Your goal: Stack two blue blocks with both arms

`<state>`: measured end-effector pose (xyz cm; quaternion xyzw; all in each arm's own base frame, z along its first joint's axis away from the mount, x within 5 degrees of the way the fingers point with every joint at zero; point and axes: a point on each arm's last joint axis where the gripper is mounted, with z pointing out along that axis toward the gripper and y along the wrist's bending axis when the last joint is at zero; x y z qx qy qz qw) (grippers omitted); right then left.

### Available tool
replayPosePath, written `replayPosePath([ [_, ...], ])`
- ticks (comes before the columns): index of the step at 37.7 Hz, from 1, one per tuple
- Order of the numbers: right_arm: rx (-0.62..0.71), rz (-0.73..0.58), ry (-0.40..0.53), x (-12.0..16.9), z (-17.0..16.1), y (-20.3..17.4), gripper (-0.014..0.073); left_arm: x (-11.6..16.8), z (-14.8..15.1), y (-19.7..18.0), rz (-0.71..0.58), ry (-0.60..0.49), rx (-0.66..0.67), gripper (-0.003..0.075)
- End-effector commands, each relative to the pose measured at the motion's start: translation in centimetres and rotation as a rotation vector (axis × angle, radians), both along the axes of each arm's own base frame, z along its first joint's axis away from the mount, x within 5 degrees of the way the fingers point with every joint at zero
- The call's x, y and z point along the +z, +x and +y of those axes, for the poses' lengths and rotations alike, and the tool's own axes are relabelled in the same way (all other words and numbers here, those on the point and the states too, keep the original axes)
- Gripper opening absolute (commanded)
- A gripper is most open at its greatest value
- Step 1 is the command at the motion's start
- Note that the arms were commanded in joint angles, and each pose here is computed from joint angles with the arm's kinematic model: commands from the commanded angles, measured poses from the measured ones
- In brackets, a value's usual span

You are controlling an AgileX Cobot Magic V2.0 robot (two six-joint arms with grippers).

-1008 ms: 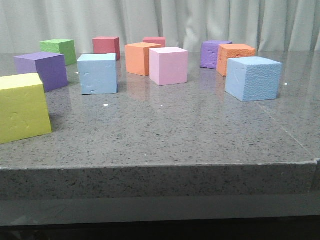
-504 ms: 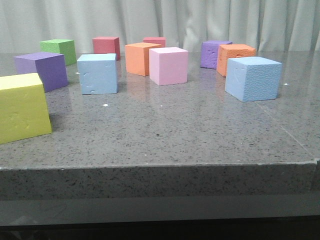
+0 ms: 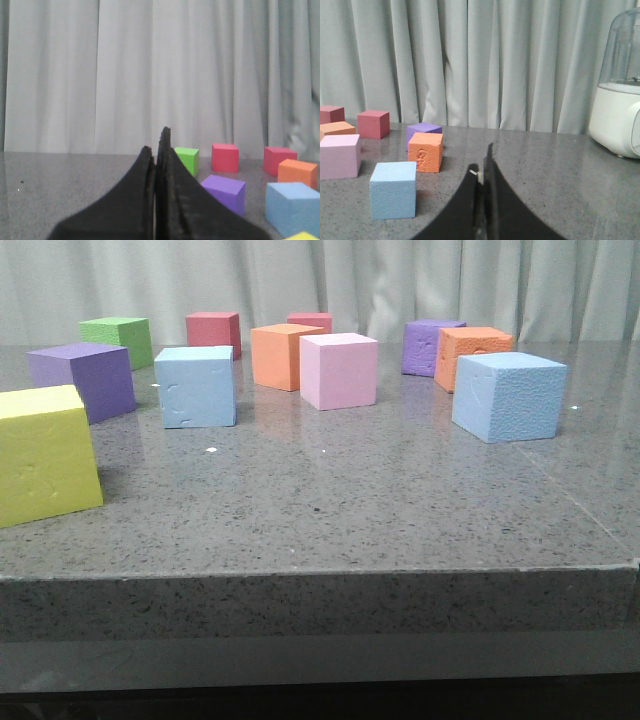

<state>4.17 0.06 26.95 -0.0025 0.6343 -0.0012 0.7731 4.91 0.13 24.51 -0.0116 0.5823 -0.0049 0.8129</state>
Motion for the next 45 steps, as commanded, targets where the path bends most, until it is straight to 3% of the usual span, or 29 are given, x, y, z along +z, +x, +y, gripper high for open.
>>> replayPosePath([
  [1, 0.003, 0.001, -0.002, 3.5, 0.0, -0.2, -0.0066, 3.9, 0.1, -0.7, -0.14, -0.01, 0.005, -0.002],
  [6, 0.027, 0.109, 0.025, 7.0, 0.2, 1.3, -0.0066, 6.6, 0.0, 0.6, -0.046, -0.009, -0.002, -0.002],
  [10, 0.061, 0.246, 0.065, 9.0, 0.5, 3.3, -0.0066, 8.3, -0.1, 2.6, 0.141, -0.007, -0.015, -0.002],
  [18, 0.074, 0.361, 0.081, 9.8, 0.6, 5.9, -0.0067, 10.0, -0.3, 6.8, 0.43, -0.008, -0.034, -0.002],
  [26, 0.074, 0.357, 0.084, 9.9, 0.6, 6.0, -0.0059, 10.0, -0.4, 8.2, 0.475, -0.076, -0.055, -0.002],
  [29, 0.074, 0.357, 0.084, 9.9, 0.6, 6.0, 0.0025, 10.1, -0.4, 8.2, 0.469, -0.076, -0.055, -0.0002],
  [31, 0.074, 0.357, 0.084, 9.9, 0.6, 6.0, 0.0133, 10.0, -0.4, 8.2, 0.469, -0.076, -0.055, 0.0065],
  [33, 0.074, 0.357, 0.084, 9.9, 0.6, 6.0, 0.0274, 10.0, -0.4, 8.2, 0.469, -0.076, -0.055, 0.0187],
  [37, 0.074, 0.357, 0.084, 9.8, 0.6, 6.1, 0.0556, 10.0, -0.4, 8.2, 0.469, -0.076, -0.055, 0.0505],
  [39, 0.074, 0.358, 0.084, 9.8, 0.6, 6.1, 0.0658, 10.0, -0.4, 8.2, 0.469, -0.076, -0.055, 0.0639],
  [40, 0.074, 0.358, 0.084, 9.8, 0.6, 6.1, 0.0662, 10.0, -0.4, 8.2, 0.469, -0.076, -0.055, 0.0688],
  [45, 0.071, 0.377, 0.086, 9.7, 0.6, 6.8, 0.0645, 10.0, -0.4, 8.2, 0.469, -0.076, -0.055, 0.067],
])
